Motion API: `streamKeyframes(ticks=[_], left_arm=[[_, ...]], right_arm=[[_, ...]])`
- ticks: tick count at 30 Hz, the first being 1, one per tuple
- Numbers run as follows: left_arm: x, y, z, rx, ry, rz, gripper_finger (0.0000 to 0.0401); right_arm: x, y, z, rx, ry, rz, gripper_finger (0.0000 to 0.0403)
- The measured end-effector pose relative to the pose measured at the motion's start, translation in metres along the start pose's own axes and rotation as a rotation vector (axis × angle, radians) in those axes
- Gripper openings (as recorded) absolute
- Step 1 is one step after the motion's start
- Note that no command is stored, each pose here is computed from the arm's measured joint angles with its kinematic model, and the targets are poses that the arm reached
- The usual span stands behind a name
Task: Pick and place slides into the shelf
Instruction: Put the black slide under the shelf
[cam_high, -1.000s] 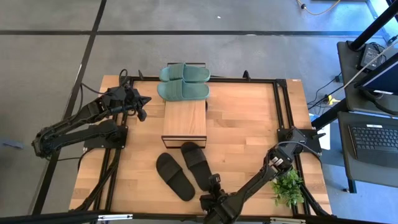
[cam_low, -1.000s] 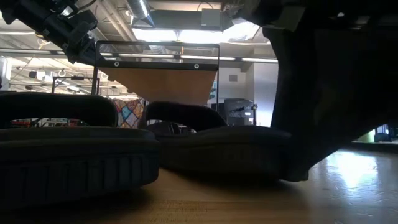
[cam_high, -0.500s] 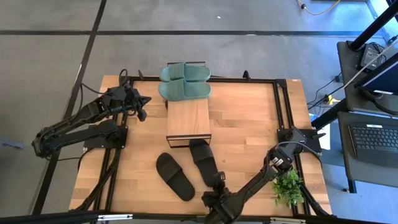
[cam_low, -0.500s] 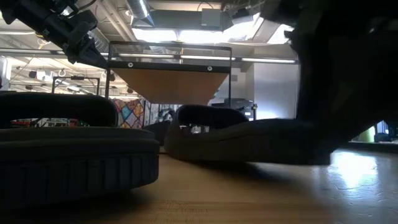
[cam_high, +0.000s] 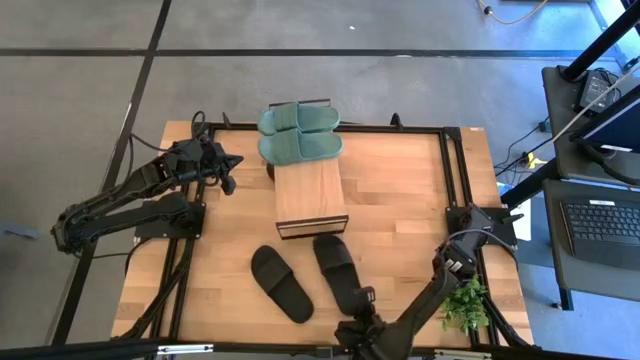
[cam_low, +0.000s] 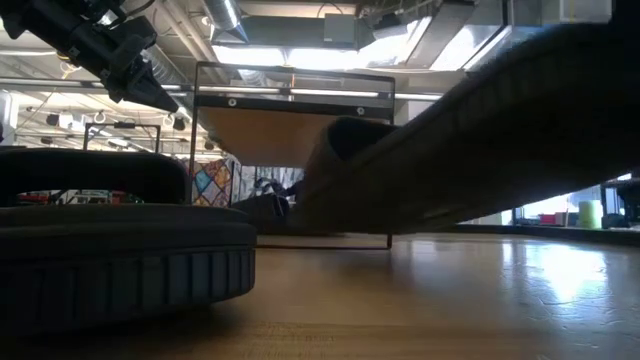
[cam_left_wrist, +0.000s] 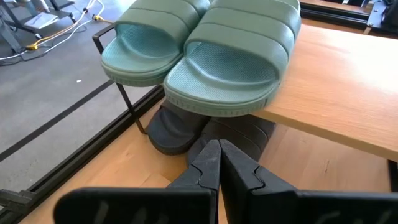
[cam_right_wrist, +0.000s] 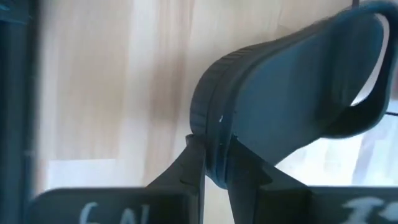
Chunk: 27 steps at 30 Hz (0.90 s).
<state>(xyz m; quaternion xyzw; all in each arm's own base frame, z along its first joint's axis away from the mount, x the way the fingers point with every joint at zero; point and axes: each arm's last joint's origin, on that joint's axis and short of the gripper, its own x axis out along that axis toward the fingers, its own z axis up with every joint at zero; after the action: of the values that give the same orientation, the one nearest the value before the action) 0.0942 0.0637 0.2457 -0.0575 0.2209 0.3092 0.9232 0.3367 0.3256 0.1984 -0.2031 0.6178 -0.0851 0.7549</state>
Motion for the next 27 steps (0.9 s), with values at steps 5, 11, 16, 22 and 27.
streamKeyframes(ticks=[5,11,16,22,27], left_arm=[[0.000,0.000,0.000,0.000,0.001,0.000,0.0000],[0.000,0.000,0.000,0.001,0.005,0.000,0.0000],[0.000,0.000,0.000,0.001,0.005,0.000,0.0000],[0.000,0.000,0.000,0.001,0.005,0.000,0.0000],[0.000,0.000,0.000,0.001,0.005,0.000,0.0000]], right_arm=[[-0.007,0.005,-0.006,0.129,0.040,0.066,0.0043],[-0.013,0.014,-0.014,0.256,0.107,0.131,0.0042],[-0.013,0.015,-0.014,0.266,0.109,0.133,0.0042],[-0.009,0.015,-0.015,0.247,0.116,0.120,0.0042],[-0.008,0.014,-0.015,0.292,0.105,0.102,0.0042]])
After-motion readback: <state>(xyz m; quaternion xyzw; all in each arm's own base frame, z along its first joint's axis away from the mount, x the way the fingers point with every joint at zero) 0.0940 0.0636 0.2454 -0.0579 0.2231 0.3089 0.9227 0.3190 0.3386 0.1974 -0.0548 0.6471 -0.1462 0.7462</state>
